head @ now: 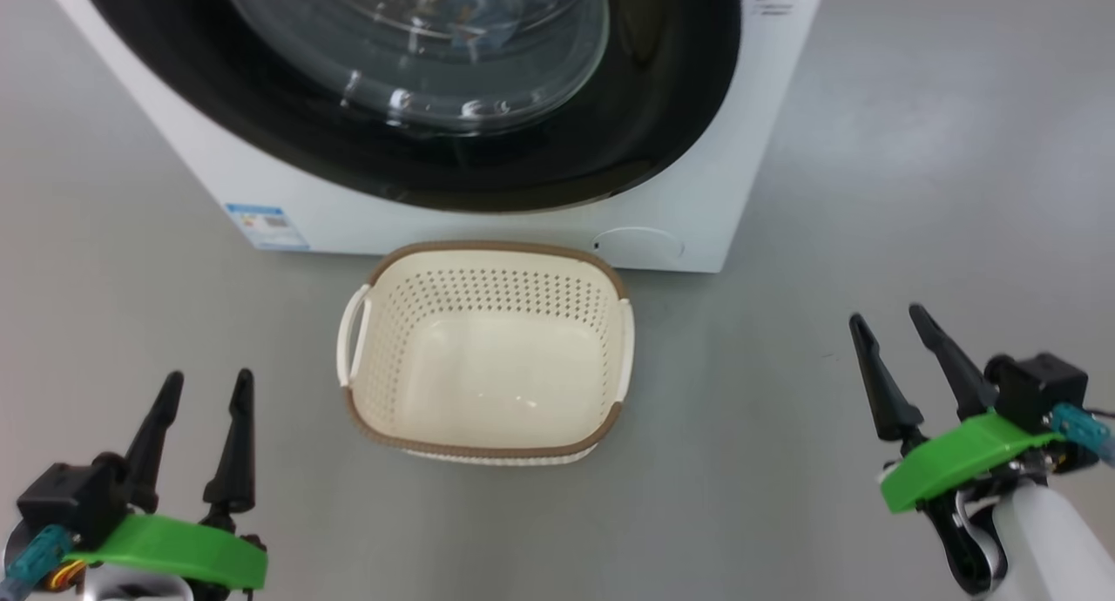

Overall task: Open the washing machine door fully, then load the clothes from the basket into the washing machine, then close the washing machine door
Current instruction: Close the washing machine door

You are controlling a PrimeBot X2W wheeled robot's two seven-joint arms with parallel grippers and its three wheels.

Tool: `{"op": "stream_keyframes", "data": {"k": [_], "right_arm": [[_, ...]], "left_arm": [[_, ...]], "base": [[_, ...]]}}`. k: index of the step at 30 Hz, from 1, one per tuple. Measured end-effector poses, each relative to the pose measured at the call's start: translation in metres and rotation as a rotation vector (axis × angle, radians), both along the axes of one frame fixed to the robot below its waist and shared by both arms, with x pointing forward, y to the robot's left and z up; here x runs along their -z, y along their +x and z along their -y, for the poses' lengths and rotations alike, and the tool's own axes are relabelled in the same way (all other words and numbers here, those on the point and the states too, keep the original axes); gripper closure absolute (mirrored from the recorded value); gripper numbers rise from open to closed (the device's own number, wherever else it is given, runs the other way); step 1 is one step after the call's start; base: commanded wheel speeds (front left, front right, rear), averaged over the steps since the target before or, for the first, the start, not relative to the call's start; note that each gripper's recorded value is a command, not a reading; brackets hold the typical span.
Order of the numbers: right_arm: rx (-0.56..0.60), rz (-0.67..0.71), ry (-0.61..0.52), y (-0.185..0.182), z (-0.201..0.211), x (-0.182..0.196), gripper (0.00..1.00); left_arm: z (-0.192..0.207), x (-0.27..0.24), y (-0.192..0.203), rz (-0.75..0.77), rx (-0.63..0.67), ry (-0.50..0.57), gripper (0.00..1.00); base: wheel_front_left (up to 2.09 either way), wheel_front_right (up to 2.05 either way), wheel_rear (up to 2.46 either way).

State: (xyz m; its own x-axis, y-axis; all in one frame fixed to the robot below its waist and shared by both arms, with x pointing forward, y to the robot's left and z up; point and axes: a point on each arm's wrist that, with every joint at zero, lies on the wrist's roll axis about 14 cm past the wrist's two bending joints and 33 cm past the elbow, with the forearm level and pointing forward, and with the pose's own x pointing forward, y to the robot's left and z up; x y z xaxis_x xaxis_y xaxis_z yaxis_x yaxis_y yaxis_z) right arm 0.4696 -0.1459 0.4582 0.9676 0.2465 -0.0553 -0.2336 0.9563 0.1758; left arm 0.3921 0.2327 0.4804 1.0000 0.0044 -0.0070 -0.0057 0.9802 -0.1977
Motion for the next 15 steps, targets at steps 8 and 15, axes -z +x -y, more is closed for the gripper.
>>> {"op": "stream_keyframes", "data": {"k": [8,15], "right_arm": [[0.091,-0.030,0.011,-0.033,0.029,0.006,0.00],[0.161,-0.043,0.009,-0.059,0.053,0.007,0.00]], "left_arm": [[0.010,0.001,-0.002,-0.003,0.032,-0.013,0.00],[0.020,-0.002,0.000,0.006,0.065,-0.016,0.00]], "base": [[0.00,0.00,0.00],[0.00,0.00,0.00]]}}
